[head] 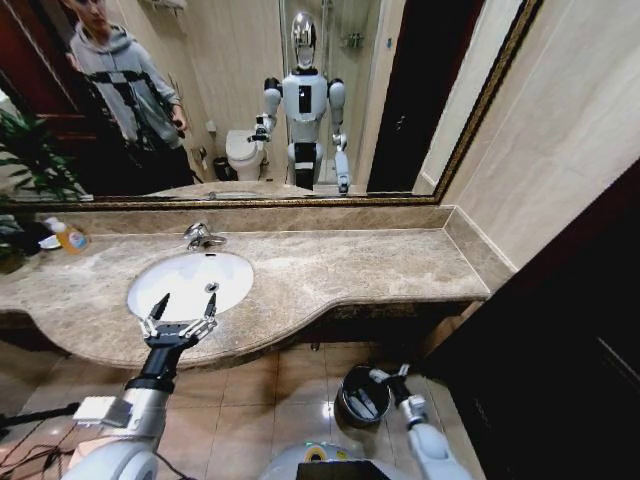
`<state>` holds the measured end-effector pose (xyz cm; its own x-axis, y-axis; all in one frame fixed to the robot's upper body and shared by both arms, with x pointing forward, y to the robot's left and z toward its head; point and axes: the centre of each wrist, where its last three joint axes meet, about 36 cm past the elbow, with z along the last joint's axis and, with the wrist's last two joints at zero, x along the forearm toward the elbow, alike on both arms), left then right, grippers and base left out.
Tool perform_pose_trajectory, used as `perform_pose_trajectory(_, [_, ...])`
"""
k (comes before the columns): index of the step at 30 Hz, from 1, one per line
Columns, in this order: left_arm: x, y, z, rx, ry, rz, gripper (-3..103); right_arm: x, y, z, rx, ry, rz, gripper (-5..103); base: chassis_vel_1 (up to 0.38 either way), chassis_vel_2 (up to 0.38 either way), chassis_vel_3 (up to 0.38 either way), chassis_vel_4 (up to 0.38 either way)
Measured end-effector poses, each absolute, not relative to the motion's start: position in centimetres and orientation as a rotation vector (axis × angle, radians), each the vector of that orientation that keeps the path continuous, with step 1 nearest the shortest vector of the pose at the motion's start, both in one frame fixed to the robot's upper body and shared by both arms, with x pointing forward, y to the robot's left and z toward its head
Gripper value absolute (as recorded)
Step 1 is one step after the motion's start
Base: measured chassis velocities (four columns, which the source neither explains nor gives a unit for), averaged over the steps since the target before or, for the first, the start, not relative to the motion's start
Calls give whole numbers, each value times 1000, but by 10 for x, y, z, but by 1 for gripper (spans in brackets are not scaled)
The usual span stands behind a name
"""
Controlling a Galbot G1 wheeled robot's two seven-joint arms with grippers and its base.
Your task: Pick up the trash from the sink and place it in the trash bin.
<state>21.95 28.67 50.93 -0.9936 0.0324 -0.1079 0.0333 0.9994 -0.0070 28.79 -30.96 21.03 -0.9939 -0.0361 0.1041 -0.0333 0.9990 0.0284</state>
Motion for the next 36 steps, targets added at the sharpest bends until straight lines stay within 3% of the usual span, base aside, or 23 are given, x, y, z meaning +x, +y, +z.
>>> perform_pose_trajectory(4, [219, 287, 509, 50, 3033, -13, 100, 285, -298, 274, 40, -3072, -141, 100, 0, 0, 0, 0])
perform_pose_trajectory(16, [219, 287, 509, 50, 3033, -13, 100, 267, -272, 386, 100, -3238, -128, 100, 0, 0, 0, 0])
perform_pose_trajectory(36, [219, 287, 509, 50, 3033, -13, 100, 264, -258, 429, 139, -3341, -91, 100, 0, 0, 0, 0])
